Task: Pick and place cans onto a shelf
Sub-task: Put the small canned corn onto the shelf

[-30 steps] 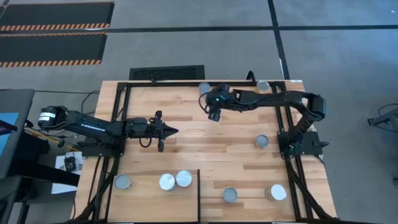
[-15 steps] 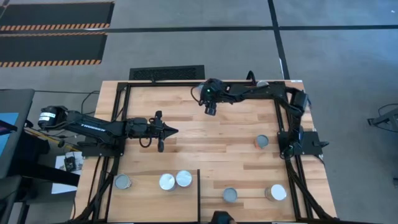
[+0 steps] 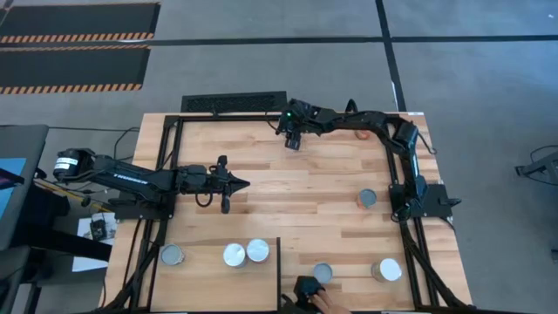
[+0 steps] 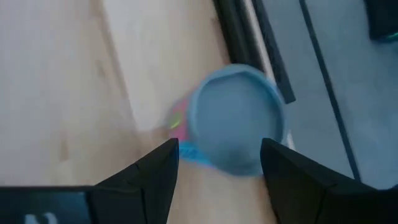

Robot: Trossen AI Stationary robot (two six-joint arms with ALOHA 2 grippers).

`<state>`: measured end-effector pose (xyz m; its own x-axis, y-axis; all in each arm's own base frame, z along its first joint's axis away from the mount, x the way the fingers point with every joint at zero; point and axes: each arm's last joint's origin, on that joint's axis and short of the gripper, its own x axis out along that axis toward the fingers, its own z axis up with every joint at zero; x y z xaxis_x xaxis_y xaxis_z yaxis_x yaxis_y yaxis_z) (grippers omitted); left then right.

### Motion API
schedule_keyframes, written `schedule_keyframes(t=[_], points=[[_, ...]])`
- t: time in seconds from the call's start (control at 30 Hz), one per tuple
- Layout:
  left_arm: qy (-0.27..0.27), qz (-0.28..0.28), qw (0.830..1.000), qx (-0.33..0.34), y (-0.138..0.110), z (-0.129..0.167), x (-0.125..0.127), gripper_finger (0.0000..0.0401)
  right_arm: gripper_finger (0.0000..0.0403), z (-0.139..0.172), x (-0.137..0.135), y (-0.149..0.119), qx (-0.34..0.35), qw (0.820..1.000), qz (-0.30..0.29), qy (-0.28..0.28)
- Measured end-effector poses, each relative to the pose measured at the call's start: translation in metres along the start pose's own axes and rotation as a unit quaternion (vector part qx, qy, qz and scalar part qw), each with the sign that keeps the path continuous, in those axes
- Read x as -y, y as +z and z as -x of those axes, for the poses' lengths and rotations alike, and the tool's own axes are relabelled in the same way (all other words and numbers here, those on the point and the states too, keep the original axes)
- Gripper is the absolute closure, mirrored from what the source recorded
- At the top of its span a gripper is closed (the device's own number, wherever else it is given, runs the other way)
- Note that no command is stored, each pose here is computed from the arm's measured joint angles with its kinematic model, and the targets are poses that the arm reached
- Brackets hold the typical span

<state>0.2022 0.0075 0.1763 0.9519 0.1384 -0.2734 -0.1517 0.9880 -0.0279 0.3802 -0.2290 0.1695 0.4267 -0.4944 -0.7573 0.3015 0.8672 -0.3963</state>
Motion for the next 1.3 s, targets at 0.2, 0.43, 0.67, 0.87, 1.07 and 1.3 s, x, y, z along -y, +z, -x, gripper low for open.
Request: schedule_keyframes(t=[0.2, 0.43, 0.67, 0.87, 1.07, 1.3], points=[[0.0, -0.001, 1.0, -0.006, -0.001, 0.0, 0.0, 0.0401, 0.0164, -0.005, 0.008, 0.005, 0.008, 1.0, -0.001, 0.0], [0.001, -0.001, 1.0, -0.008, -0.002, 0.0, 0.0, 0.0401, 0.0195, -0.006, 0.013, 0.002, 0.01, 1.0, -0.001, 0.028], [0.0, -0.001, 1.0, -0.007, -0.001, 0.0, 0.0, 0.0401, 0.023, -0.007, 0.015, -0.004, -0.008, 0.999, -0.002, 0.048], [0.0, 0.003, 1.0, -0.006, -0.001, 0.0, 0.0, 0.0401, 0.0306, -0.007, 0.017, -0.006, -0.012, 0.999, -0.003, 0.048], [0.0, 0.009, 1.0, -0.006, -0.001, 0.0, 0.0, 0.0401, 0.0392, 0.003, 0.01, -0.002, -0.02, 0.998, 0.008, 0.053], [-0.003, 0.017, 1.0, -0.003, -0.001, 0.0, 0.001, 0.0401, 0.0378, 0.077, -0.005, 0.014, -0.035, 0.997, 0.032, 0.064]])
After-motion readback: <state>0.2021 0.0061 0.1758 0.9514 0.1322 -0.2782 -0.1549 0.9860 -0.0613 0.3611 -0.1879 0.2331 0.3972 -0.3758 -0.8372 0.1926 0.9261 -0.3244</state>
